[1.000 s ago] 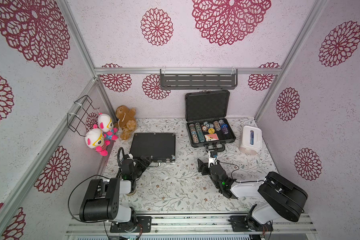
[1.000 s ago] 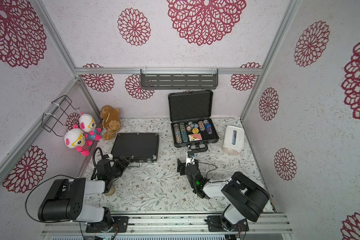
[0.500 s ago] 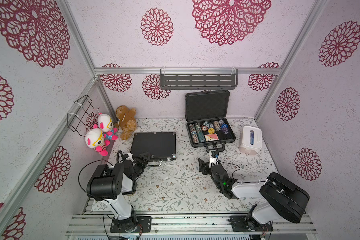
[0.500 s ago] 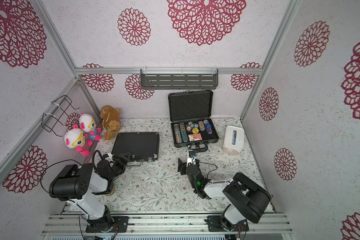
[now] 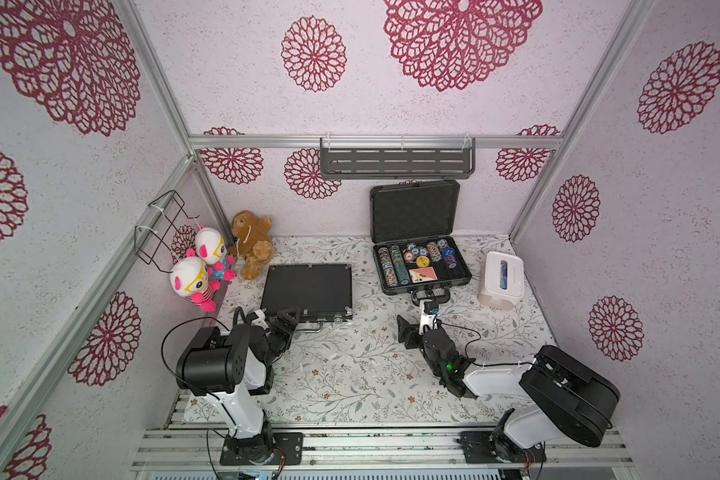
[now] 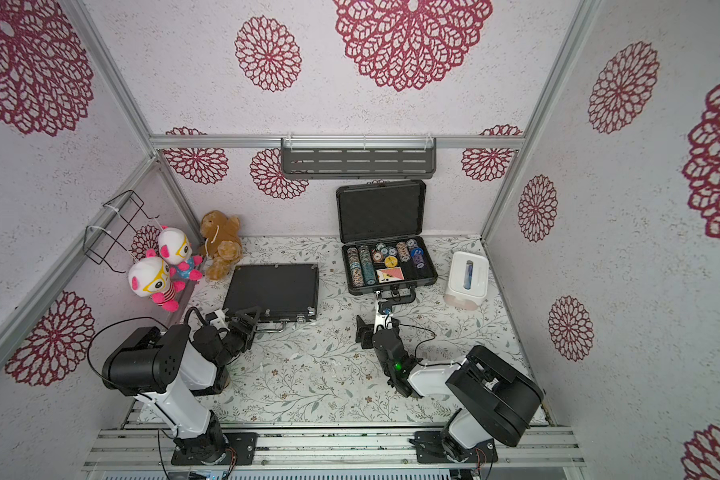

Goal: Open the poker set cases
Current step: Pick up the poker set case from the center of the board.

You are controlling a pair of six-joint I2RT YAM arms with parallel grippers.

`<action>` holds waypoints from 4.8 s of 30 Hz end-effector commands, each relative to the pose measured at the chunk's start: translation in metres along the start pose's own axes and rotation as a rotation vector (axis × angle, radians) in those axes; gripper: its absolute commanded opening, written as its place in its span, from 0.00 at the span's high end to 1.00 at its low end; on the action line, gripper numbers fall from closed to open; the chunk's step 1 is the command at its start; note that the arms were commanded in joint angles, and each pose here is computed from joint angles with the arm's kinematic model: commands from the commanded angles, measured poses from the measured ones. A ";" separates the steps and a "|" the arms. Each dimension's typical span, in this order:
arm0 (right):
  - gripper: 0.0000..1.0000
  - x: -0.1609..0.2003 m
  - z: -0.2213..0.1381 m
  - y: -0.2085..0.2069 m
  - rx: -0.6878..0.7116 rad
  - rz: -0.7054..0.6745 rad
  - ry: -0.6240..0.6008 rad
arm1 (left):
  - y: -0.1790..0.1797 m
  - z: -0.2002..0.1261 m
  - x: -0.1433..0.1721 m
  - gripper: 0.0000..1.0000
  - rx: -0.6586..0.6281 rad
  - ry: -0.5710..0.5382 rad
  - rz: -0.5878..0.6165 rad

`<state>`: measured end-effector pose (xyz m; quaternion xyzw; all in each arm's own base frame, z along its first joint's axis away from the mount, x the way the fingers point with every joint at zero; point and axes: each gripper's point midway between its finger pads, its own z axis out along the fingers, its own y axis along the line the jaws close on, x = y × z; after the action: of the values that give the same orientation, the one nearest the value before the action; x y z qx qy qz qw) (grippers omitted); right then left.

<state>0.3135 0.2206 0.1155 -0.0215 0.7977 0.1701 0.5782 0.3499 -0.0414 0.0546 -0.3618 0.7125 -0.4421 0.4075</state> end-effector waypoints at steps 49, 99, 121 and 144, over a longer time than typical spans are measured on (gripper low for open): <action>0.20 -0.018 -0.007 -0.016 0.039 0.090 -0.066 | 0.118 -0.032 0.067 0.49 -0.460 0.046 -0.251; 0.07 -0.022 -0.010 -0.029 0.101 0.102 -0.070 | 0.097 -0.011 0.093 0.94 -0.448 0.075 -0.356; 0.03 -0.001 0.028 0.109 -0.191 0.797 0.129 | -0.066 -0.020 0.022 1.00 -0.260 -0.149 -0.422; 0.19 0.040 0.029 0.173 -0.259 1.174 0.130 | -0.148 0.019 0.010 1.00 -0.025 -0.112 -0.507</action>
<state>0.2775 0.3955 0.0898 0.3095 0.7247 0.5236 0.3238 0.3320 -0.0727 0.0731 -0.6302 0.6611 -0.3159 0.2569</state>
